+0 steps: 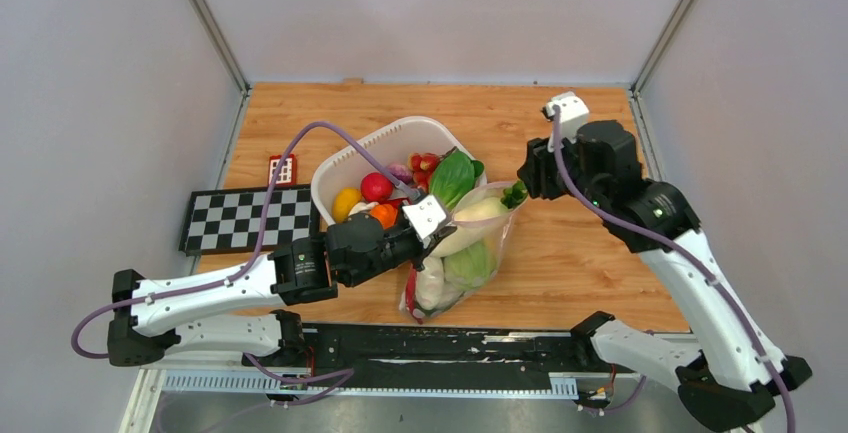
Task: Place the food in the zip-top bag and seal the zipper
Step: Adjust the fake vegetable in the zipper food storage bag.
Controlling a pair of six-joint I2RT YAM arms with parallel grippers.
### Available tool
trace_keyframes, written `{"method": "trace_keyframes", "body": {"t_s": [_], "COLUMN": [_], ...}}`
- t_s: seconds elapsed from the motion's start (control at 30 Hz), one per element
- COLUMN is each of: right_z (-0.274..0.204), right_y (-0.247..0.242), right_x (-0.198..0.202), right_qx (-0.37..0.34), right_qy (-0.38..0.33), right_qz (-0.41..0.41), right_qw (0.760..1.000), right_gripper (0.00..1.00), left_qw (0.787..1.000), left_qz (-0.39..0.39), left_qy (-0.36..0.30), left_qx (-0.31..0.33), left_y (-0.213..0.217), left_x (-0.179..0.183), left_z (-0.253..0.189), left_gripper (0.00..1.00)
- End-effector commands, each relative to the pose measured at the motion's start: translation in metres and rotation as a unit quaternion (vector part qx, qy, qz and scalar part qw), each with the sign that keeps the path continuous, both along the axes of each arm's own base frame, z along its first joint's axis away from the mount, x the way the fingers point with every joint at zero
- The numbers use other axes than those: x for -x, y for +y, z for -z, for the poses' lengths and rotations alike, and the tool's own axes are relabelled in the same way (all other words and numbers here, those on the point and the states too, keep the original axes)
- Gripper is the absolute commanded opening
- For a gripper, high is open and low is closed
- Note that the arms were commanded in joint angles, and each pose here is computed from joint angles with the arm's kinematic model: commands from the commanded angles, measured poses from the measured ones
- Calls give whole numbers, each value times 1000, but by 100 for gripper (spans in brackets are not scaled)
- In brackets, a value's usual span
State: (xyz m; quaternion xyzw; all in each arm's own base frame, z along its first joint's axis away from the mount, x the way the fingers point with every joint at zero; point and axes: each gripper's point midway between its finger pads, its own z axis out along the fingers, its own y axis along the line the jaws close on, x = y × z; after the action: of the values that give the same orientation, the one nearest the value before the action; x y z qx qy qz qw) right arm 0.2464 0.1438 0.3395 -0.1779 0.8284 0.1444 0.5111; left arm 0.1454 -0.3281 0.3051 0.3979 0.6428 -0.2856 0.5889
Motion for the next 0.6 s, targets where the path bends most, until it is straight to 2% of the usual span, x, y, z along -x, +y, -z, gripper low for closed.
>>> {"method": "trace_keyframes", "body": {"t_s": [0.0,0.13,0.23,0.57], "right_z": [36,40,45,60], "right_y": [13,20,18,23], "right_x": [-16,-7,-3,-5], "right_qx": [1,-20,-22,-5], "right_qy": [52,62,68,85], "right_qz": [7,-11,-11,-28], "right_qw": [999,998,997,996], "right_gripper": [40,49,50,34], "left_qw": [998,998,998,998], "left_qz": [3,-1,-2,3], "left_qy": [-24,-24,-24,-26], "left_qx": [52,51,50,51], "left_y": [3,6,6,4], "left_x": [1,0,0,1], "left_z": [-36,-35,-34,-36], "left_gripper": [0,0,0,0]}}
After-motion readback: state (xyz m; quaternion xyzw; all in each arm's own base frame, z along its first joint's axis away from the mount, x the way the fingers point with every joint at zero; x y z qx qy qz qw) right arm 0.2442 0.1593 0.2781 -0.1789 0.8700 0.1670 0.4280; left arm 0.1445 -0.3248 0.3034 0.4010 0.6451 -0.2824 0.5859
